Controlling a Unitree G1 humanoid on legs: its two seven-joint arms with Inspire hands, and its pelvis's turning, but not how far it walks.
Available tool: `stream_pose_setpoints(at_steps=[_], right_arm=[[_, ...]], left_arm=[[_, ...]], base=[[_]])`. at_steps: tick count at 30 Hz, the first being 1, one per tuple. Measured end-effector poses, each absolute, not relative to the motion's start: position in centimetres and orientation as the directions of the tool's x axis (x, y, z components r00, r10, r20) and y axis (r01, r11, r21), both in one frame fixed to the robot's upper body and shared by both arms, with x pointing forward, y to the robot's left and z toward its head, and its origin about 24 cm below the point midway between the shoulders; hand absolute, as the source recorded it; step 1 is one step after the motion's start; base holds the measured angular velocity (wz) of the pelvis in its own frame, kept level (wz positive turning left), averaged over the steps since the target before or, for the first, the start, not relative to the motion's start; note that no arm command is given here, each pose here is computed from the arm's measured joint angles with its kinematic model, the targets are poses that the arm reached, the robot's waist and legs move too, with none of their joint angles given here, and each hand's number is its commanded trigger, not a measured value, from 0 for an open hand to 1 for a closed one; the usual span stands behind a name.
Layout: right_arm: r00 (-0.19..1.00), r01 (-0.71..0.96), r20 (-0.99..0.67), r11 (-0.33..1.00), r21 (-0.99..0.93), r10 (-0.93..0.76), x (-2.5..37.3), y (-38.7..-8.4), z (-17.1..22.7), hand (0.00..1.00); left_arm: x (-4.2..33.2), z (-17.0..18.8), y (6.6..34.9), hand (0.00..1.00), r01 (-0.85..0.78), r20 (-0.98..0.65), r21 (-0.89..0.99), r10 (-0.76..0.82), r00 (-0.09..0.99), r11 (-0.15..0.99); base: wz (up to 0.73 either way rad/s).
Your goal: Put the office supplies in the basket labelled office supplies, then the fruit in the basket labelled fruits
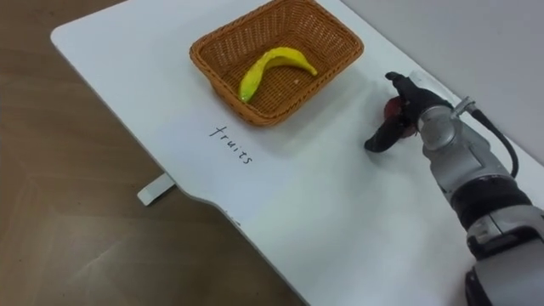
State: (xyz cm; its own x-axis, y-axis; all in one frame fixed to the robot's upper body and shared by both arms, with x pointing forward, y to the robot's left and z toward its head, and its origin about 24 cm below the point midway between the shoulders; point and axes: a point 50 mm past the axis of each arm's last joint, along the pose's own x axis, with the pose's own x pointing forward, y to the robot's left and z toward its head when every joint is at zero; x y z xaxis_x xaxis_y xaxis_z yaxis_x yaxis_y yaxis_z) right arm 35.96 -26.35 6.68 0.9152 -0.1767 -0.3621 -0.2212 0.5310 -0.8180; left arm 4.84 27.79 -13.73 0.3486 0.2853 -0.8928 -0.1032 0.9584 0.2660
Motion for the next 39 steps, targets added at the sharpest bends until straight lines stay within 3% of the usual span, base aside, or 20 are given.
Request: stream_pose_setpoints(at_steps=[39], right_arm=[[0.907,-0.249,-0.381,0.5,-0.83,-0.18,36.26,-26.84,6.93,0.0]], left_arm=[[5.43,-13.89,27.55,0.0,-0.095,-0.877,0.32,0.332,0.346,0.943]], base=[[0.0]])
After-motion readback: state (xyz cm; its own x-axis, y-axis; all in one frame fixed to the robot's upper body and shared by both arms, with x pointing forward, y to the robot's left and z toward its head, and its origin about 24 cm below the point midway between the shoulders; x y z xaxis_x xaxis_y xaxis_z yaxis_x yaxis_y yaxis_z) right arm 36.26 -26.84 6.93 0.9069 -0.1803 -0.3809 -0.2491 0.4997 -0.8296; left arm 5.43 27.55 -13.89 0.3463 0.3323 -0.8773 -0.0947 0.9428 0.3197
